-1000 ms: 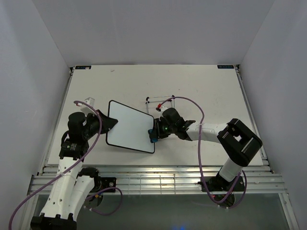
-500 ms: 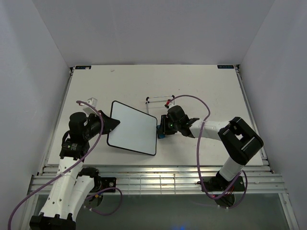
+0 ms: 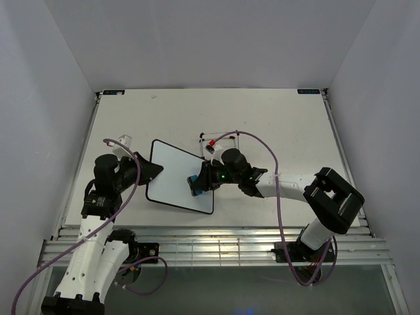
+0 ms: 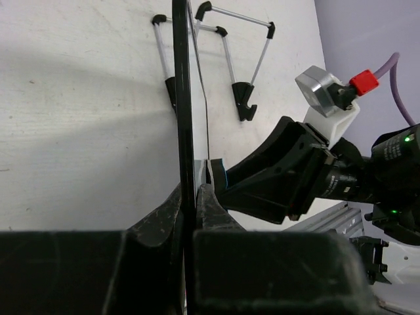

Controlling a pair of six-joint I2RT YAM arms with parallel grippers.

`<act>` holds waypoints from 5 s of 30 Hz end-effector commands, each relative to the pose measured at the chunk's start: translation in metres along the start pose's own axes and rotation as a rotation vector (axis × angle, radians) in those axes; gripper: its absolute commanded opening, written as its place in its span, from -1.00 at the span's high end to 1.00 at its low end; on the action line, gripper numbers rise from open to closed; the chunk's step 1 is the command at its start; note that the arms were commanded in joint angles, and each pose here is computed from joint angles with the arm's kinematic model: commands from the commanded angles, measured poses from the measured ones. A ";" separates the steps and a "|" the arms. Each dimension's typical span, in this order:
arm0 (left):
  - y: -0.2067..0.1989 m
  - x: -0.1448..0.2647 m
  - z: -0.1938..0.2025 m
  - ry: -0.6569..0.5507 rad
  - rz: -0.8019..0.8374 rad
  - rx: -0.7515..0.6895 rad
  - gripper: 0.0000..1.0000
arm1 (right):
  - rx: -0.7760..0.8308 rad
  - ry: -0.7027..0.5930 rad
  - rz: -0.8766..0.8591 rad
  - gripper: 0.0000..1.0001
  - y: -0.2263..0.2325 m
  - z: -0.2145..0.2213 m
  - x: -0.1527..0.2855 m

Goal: Erase the whiteboard

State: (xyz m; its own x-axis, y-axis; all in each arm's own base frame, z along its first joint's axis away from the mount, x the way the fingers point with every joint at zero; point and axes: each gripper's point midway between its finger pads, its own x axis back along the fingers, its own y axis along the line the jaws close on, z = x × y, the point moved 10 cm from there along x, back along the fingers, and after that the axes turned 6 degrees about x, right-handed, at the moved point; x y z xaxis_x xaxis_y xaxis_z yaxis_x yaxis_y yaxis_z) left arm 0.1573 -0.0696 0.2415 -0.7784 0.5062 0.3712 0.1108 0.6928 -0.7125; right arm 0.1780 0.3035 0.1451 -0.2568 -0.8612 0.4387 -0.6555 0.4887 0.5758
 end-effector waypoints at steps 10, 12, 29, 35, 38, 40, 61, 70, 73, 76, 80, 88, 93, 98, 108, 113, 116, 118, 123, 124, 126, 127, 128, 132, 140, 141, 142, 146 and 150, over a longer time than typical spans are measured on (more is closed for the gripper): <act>-0.005 0.003 0.015 0.121 0.135 -0.113 1.00 | 0.126 -0.214 0.302 0.73 -0.026 -0.048 0.120; -0.006 0.005 0.015 0.110 0.139 -0.118 1.00 | 0.083 -0.203 0.456 0.72 -0.047 -0.042 0.149; -0.012 0.012 0.016 0.093 0.191 -0.144 1.00 | -0.189 -0.184 0.791 0.67 -0.125 -0.009 0.232; -0.013 0.013 0.017 0.092 0.216 -0.153 1.00 | -0.239 -0.157 0.842 0.67 -0.141 0.001 0.224; -0.015 0.015 0.017 0.090 0.232 -0.161 1.00 | -0.256 -0.118 0.896 0.67 -0.151 0.005 0.221; -0.016 0.017 0.018 0.084 0.244 -0.170 1.00 | -0.234 -0.101 0.919 0.66 -0.152 0.004 0.215; -0.020 0.012 0.019 0.123 0.342 -0.160 1.00 | -0.256 0.077 0.929 0.46 -0.177 0.034 0.182; -0.025 0.009 0.014 0.116 0.366 -0.123 1.00 | -0.248 0.054 0.903 0.51 -0.173 0.034 0.183; -0.020 0.005 0.017 0.119 0.330 -0.076 1.00 | -0.215 -0.037 0.761 0.55 -0.157 0.023 0.181; -0.014 0.001 0.021 0.130 0.286 -0.028 1.00 | -0.076 -0.175 0.510 0.56 -0.126 0.008 0.169; -0.009 -0.004 0.024 0.161 0.247 0.041 1.00 | 0.140 -0.278 0.189 0.59 -0.066 -0.002 0.138; -0.008 -0.004 0.026 0.174 0.236 0.066 1.00 | 0.170 -0.243 0.048 0.63 -0.022 -0.009 0.089; -0.007 -0.003 0.029 0.187 0.243 0.069 1.00 | 0.132 -0.140 0.122 0.65 -0.040 0.005 0.060; -0.007 -0.001 0.029 0.182 0.244 0.060 1.00 | 0.071 -0.041 0.208 0.67 -0.059 0.025 0.050; -0.003 0.000 0.033 0.182 0.224 0.044 1.00 | -0.054 0.147 0.375 0.67 -0.094 0.049 0.048; -0.009 0.008 0.027 0.152 0.204 0.012 1.00 | -0.109 0.169 0.400 0.67 -0.113 0.047 0.063; -0.010 0.011 0.025 0.139 0.184 -0.008 1.00 | -0.114 0.149 0.456 0.67 -0.121 0.037 0.083; -0.012 0.014 0.024 0.130 0.185 -0.020 1.00 | -0.099 0.101 0.492 0.66 -0.119 0.023 0.101; -0.017 0.018 0.020 0.112 0.193 -0.030 1.00 | -0.017 0.032 0.624 0.64 -0.113 0.001 0.144; -0.021 0.020 0.018 0.107 0.201 -0.034 1.00 | -0.026 0.003 0.664 0.60 -0.117 -0.003 0.156; -0.024 0.021 0.014 0.102 0.210 -0.039 1.00 | -0.063 0.077 0.699 0.58 -0.129 0.008 0.166; -0.028 0.022 0.011 0.091 0.221 -0.045 1.00 | -0.099 0.102 0.776 0.57 -0.139 0.011 0.171; -0.031 0.022 0.008 0.075 0.231 -0.048 1.00 | -0.132 0.153 0.831 0.57 -0.143 0.018 0.174; -0.046 0.019 -0.008 0.045 0.291 -0.040 1.00 | -0.202 0.266 0.921 0.36 -0.159 0.028 0.167; -0.074 0.010 -0.041 -0.033 0.425 -0.065 1.00 | -0.200 0.250 0.971 -0.31 -0.156 0.017 0.172; -0.076 0.008 -0.043 -0.035 0.442 -0.056 1.00 | -0.189 0.220 0.969 -0.32 -0.152 0.011 0.176; -0.079 0.004 -0.049 -0.059 0.477 -0.076 1.00 | -0.185 0.218 0.976 -0.33 -0.148 0.009 0.179; -0.086 -0.006 -0.060 -0.129 0.578 -0.090 1.00 | -0.152 0.140 0.994 -0.36 -0.133 -0.007 0.194; -0.084 -0.025 -0.068 -0.211 0.640 -0.105 1.00 | -0.132 0.070 0.980 -0.36 -0.118 -0.016 0.206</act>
State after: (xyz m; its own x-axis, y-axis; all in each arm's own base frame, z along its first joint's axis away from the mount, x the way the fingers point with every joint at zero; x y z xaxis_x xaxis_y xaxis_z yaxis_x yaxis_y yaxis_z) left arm 0.2025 -0.1009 0.3042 -0.6825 0.7307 -0.0165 0.4719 0.4232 -0.7734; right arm 0.2140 0.0722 0.1557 -0.5436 -0.0639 0.8369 -0.1050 0.9944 0.0077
